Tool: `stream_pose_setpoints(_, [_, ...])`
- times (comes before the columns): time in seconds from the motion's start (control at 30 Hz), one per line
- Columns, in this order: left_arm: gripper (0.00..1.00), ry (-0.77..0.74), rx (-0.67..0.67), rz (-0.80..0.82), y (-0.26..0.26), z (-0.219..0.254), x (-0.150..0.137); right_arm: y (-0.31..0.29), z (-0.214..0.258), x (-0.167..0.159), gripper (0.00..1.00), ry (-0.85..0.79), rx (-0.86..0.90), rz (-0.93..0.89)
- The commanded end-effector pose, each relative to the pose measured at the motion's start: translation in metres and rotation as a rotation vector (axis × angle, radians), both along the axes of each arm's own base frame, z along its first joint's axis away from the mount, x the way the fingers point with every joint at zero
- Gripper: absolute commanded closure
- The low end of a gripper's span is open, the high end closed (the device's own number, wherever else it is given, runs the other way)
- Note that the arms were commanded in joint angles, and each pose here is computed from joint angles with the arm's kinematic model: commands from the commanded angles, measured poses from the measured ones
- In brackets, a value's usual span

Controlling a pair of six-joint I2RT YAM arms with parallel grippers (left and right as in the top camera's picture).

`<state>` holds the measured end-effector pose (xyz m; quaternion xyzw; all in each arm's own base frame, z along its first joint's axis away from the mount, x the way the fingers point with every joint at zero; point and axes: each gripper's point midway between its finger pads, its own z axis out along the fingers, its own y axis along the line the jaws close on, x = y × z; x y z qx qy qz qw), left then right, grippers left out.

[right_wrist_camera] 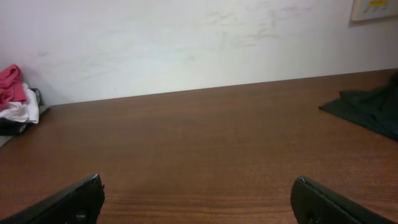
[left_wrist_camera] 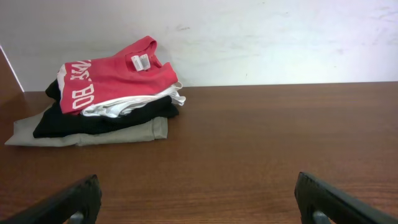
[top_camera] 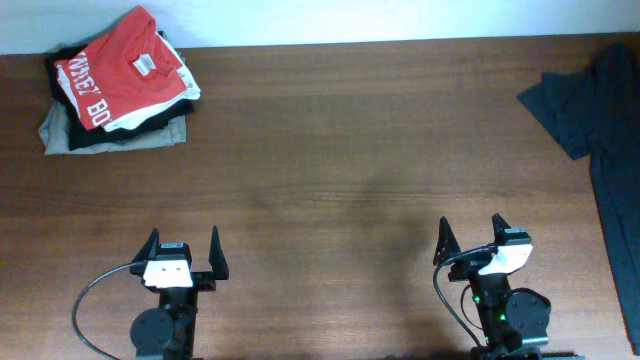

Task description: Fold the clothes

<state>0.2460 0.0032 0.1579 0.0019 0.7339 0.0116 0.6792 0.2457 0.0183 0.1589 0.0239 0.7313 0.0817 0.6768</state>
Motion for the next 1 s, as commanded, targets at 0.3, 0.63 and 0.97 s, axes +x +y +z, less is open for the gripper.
stream_pose_setpoints(0.3, [0.01,0.004,0.012,-0.005,0.000,-0.002,0.000,0.004,-0.002,-0.001,0.01,0.002,-0.003,0.017])
stream_pose_setpoints(0.63, [0.01,0.004,0.012,-0.005,0.000,-0.002,0.000,0.042,0.008,-0.009,0.01,-0.031,0.030,0.246])
stream_pose_setpoints(0.97, [0.01,0.004,0.012,-0.005,0.000,-0.002,0.000,0.037,0.108,-0.024,0.01,-0.397,0.100,0.235])
